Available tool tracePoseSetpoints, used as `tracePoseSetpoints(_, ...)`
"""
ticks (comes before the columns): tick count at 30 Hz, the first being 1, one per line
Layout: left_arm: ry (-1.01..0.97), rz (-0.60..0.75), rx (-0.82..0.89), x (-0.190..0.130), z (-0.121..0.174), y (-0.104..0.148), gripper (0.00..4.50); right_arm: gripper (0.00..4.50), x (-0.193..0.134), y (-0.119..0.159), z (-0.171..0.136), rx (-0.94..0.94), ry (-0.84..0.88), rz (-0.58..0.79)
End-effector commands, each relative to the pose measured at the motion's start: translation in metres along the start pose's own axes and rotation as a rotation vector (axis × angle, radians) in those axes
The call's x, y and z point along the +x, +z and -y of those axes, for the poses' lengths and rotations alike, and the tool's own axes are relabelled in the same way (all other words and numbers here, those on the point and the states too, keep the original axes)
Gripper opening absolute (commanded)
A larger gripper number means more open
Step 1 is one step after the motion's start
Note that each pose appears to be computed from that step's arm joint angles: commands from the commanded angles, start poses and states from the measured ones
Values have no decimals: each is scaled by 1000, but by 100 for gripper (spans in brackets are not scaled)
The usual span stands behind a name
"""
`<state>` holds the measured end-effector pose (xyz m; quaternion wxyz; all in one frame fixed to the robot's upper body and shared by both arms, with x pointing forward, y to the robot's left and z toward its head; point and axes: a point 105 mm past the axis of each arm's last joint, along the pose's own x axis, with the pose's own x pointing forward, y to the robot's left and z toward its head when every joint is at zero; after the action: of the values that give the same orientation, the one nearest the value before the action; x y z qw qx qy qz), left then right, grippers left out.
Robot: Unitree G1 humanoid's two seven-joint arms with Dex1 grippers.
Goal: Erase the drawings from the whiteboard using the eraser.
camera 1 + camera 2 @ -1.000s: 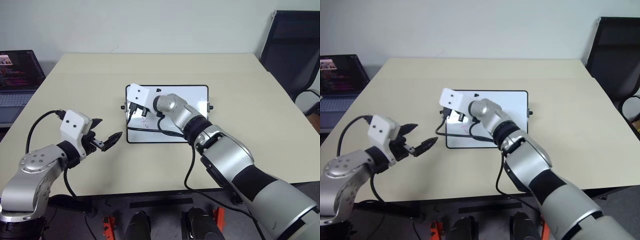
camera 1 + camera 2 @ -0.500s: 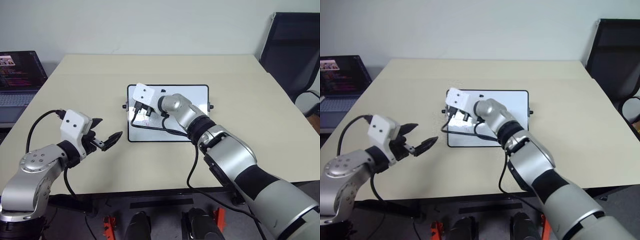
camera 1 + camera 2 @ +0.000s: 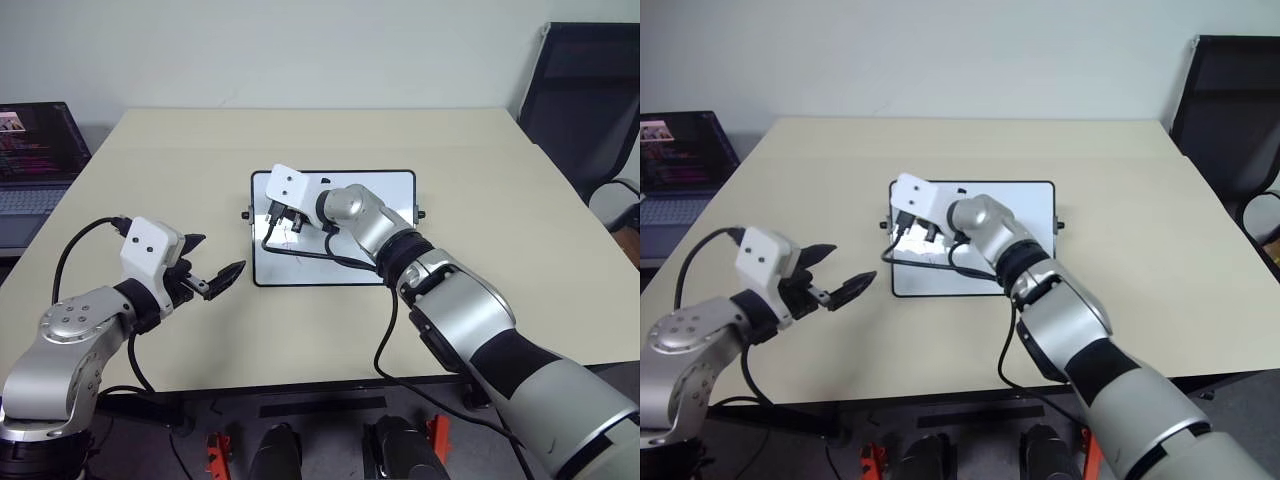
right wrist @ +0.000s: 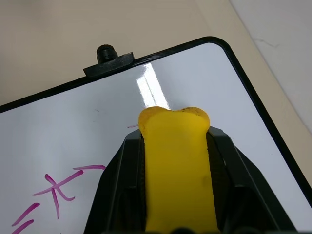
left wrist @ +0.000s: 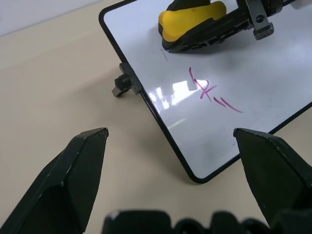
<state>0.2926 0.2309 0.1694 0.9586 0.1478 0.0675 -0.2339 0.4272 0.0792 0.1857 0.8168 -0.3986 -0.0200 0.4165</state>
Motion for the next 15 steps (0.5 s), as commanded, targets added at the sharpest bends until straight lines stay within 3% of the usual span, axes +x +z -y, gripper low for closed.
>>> tracePoseSetpoints(1,3,35,36,-1,0,11,450,125,-3,-16,4,28,-15,-56)
tracePoseSetpoints(6,1,34,35,-1,1,11,450,125,1,-26,-30,-51,158,-92)
tracePoseSetpoints(12,-4,33,35,-1,2,11,450,125,0,3,9,-125,-110,14)
tracePoseSetpoints(15,-5,34,35,-1,2,11,450,125,0,0,10,-122,-104,1)
